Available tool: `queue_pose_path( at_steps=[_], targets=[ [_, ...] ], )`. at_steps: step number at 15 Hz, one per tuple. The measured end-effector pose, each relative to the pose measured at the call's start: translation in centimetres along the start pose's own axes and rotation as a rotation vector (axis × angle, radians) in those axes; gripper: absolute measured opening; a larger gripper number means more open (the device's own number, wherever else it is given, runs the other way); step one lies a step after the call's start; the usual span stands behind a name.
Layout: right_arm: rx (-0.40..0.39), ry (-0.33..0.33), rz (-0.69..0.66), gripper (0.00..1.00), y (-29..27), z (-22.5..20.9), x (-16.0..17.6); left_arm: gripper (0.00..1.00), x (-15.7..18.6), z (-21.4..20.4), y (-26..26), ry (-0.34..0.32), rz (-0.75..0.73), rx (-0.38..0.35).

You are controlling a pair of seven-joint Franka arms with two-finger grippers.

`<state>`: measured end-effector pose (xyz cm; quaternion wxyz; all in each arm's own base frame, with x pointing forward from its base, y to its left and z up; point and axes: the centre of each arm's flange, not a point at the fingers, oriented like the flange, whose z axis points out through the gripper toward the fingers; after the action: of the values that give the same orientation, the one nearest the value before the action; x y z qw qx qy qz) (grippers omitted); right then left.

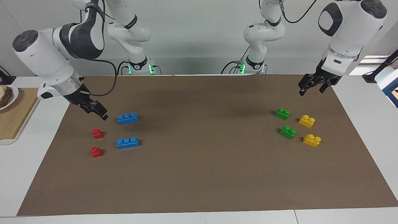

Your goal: Remove green block with left arm and hold with right

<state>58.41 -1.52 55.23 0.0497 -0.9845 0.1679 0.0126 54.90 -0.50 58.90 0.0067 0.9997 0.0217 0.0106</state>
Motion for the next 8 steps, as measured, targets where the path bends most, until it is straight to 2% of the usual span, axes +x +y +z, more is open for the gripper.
queue_pose_path(
  at_steps=[4, 8],
  targets=[
    [-0.010, 0.011, -0.163, 1.00, -2.8, -4.2, -4.3, 1.00, -0.1, -0.5, 0.1, -0.006, 0.016, 0.000],
    [-0.024, -0.045, -0.367, 1.00, -2.3, -6.4, -7.4, 1.00, -0.2, -0.5, 0.1, -0.015, 0.020, 0.001]
  ],
)
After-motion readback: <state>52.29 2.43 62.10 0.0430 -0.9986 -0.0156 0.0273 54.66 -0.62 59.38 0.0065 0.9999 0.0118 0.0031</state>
